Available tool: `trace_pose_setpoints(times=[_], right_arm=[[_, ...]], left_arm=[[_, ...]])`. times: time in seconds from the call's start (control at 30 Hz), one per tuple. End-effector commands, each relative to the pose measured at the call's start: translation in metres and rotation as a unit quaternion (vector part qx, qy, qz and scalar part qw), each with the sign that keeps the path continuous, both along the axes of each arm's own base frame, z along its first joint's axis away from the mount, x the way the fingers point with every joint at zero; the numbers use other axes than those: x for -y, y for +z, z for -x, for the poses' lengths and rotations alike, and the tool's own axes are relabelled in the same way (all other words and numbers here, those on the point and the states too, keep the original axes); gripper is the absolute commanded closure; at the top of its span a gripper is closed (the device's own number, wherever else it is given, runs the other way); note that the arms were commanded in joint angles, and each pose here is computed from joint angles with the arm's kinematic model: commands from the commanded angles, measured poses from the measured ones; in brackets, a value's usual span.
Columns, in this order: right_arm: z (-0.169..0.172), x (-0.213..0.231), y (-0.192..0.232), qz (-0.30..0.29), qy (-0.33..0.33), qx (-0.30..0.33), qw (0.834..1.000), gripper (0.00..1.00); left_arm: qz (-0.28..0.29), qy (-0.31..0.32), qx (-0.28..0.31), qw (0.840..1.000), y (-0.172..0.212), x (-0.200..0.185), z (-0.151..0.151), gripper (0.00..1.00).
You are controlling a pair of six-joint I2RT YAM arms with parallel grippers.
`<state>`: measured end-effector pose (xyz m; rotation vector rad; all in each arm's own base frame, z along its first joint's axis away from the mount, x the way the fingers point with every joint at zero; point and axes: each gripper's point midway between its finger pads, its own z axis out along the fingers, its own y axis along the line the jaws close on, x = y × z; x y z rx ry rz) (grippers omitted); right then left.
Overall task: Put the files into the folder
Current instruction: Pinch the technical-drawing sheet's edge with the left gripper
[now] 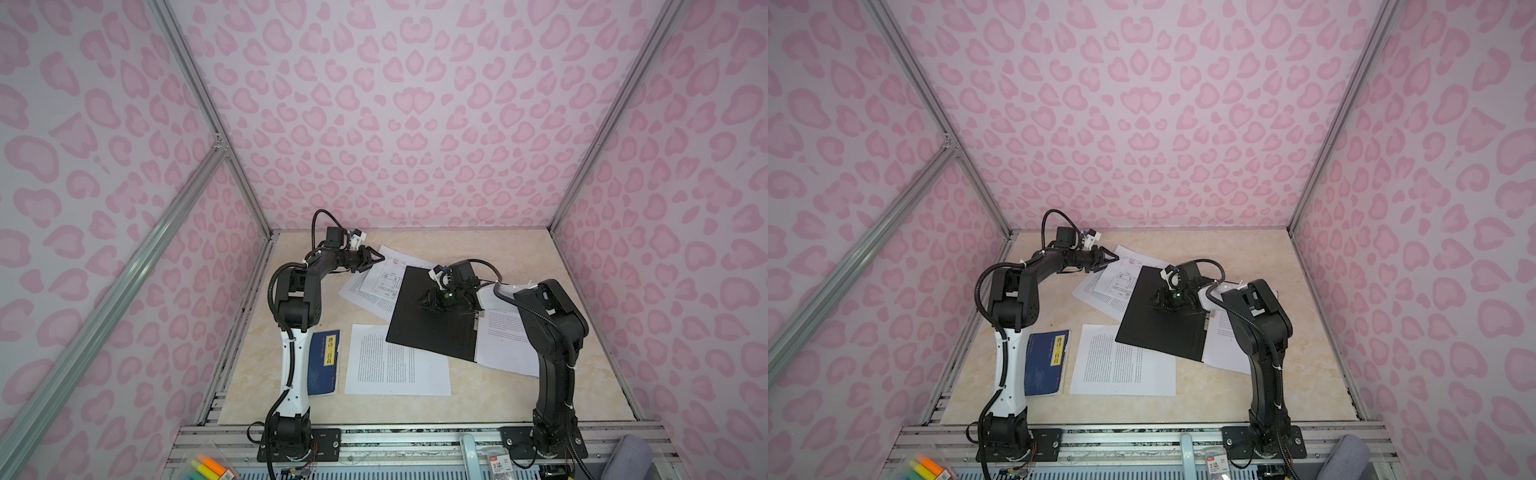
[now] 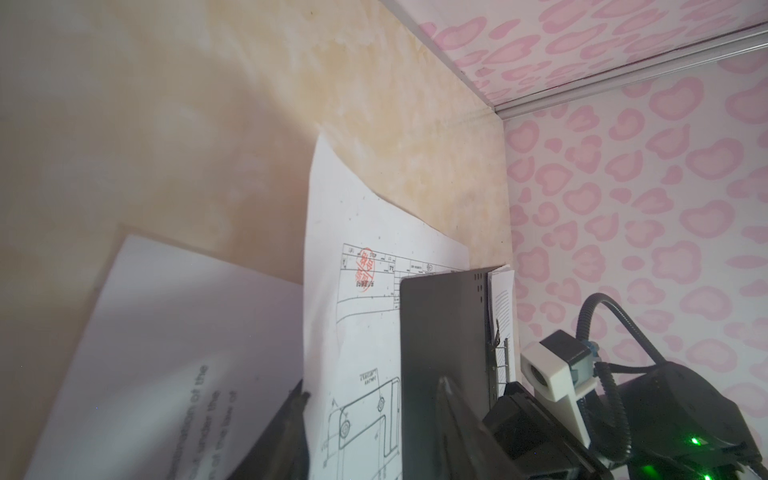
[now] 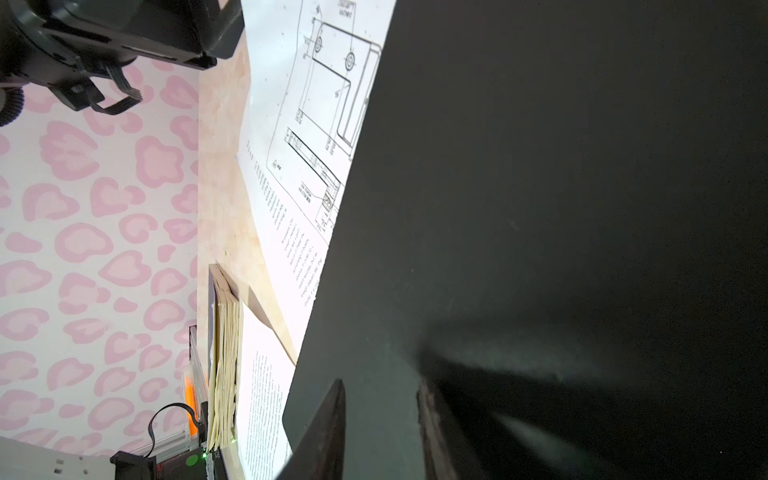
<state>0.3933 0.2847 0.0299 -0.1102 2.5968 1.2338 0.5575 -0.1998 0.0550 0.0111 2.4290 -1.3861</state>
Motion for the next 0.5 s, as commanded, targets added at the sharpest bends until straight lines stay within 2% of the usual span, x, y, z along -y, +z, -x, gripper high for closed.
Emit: trace_pose_setpoints(times=[0.0,0.1,0.2,0.3,0.33,0.37,0.43,0.47], right_arm=[[0.003,0.005,-0.010,0.011,-0.009,-0.014,1.000,0.67],[0.002,0.008,-0.005,0.006,-0.017,-0.007,1.000,0.68],[-0.005,0.014,0.009,-0.002,-0.033,0.013,0.999,0.65],[-0.013,0.024,0.030,-0.007,-0.054,0.041,0.998,0.54],[-0.017,0.028,0.040,-0.010,-0.063,0.056,0.996,0.45],[-0.020,0.031,0.052,-0.017,-0.069,0.071,0.995,0.29],[-0.027,0.037,0.071,-0.024,-0.084,0.092,0.992,0.03],[-0.030,0.040,0.081,-0.035,-0.095,0.101,0.990,0.02]], left_arm=[[-0.004,0.005,-0.007,1.000,-0.006,-0.001,-0.002,0.63],[-0.015,0.014,-0.018,1.000,-0.011,-0.005,-0.003,0.79],[-0.022,0.030,-0.036,0.999,-0.013,-0.008,-0.005,0.95],[-0.013,0.048,-0.044,0.998,0.005,-0.009,-0.009,0.96],[-0.011,0.054,-0.037,0.998,0.018,-0.010,-0.010,0.96],[-0.013,0.064,-0.022,0.998,0.036,-0.012,-0.012,0.96],[-0.022,0.085,0.003,0.996,0.066,-0.018,-0.014,0.96],[-0.027,0.098,0.017,0.995,0.083,-0.022,-0.015,0.96]])
